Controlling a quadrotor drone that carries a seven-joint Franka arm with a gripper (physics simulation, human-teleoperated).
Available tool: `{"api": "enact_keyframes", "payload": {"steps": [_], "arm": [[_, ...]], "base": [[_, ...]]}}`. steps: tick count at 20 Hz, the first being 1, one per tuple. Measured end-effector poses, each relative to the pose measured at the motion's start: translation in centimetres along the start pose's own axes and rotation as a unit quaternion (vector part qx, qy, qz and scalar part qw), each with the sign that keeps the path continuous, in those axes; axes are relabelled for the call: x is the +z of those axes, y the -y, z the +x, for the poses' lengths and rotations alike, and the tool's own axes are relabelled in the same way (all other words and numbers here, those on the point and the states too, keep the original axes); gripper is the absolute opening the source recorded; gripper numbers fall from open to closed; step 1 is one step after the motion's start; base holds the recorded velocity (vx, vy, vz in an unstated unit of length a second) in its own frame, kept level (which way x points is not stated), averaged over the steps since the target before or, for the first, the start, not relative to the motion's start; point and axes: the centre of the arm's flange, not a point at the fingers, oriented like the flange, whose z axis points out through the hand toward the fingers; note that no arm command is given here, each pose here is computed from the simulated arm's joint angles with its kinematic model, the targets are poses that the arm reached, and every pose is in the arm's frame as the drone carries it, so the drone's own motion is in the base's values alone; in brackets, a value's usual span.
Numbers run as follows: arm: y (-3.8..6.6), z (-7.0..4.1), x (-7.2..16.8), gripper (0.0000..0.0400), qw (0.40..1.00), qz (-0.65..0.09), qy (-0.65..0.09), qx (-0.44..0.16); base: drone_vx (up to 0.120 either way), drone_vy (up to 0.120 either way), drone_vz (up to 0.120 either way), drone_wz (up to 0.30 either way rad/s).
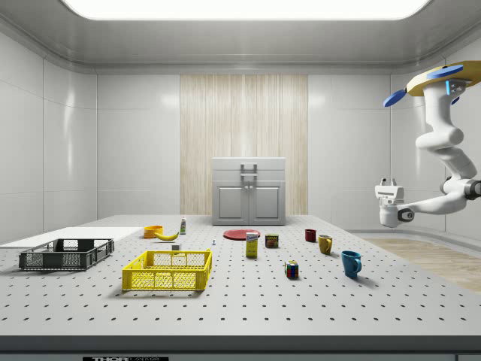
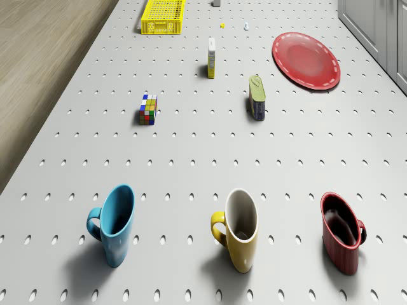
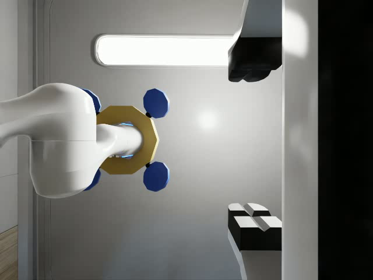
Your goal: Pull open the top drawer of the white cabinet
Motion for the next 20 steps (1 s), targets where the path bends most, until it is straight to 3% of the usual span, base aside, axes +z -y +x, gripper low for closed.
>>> {"api": "enact_keyframes", "payload": {"steps": [14,15,18,20], "arm": [[0.0,0.0,-0.8,0.0305,1.0,0.004,-0.004,0.0],[-0.3,0.3,-0.8,0.0305,1.0,0.02,0.012,0.001],[-3.5,3.5,0.7,0.0311,0.965,0.186,0.183,0.003],[-5.0,5.1,2.4,0.0312,0.92,0.277,0.277,0.003]], "base": [[0.0,0.0,0.0,0.0],[0.0,0.0,0.0,0.0],[0.0,0.0,0.0,0.0],[0.0,-0.04,0.0,0.0]]}}
